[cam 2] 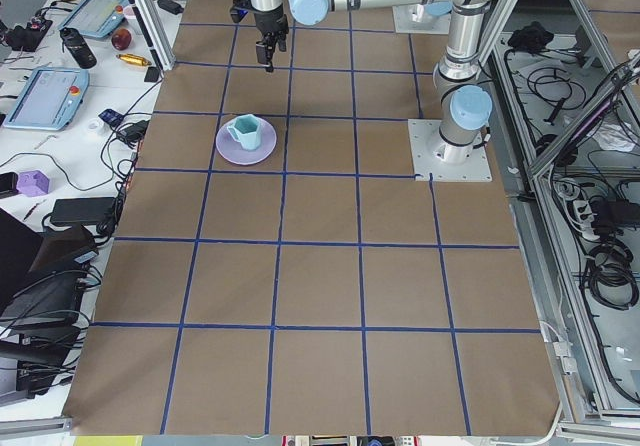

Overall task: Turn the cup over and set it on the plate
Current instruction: 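Open the left gripper and raise it off the mug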

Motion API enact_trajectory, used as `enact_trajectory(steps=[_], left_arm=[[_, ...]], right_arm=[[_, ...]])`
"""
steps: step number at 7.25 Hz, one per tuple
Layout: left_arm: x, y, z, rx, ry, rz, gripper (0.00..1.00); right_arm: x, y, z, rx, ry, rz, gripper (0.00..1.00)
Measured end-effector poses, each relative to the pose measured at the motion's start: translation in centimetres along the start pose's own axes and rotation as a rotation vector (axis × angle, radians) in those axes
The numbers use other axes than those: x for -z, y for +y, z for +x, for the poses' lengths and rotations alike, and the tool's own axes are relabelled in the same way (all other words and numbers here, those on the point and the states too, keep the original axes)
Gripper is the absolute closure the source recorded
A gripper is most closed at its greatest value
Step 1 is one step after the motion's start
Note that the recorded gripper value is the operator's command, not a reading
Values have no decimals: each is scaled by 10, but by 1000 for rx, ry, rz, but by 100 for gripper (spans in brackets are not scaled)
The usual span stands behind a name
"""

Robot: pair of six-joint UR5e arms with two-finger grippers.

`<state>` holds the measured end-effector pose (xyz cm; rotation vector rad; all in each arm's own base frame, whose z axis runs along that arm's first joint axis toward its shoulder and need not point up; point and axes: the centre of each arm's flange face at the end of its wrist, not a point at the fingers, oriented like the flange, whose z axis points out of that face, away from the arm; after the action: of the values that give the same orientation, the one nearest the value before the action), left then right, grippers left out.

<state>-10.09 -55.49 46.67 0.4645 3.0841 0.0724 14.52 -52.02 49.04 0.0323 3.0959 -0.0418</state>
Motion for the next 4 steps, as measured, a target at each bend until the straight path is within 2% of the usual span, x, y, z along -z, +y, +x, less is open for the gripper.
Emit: enact_trajectory(steps=[2, 4], left_arm=[[32, 28, 31, 75, -4, 26, 0], [45, 41, 59, 135, -3, 33, 0]], right_arm=[[0, 0, 0, 0, 0, 0, 0], [0, 0, 0, 0, 0, 0, 0]])
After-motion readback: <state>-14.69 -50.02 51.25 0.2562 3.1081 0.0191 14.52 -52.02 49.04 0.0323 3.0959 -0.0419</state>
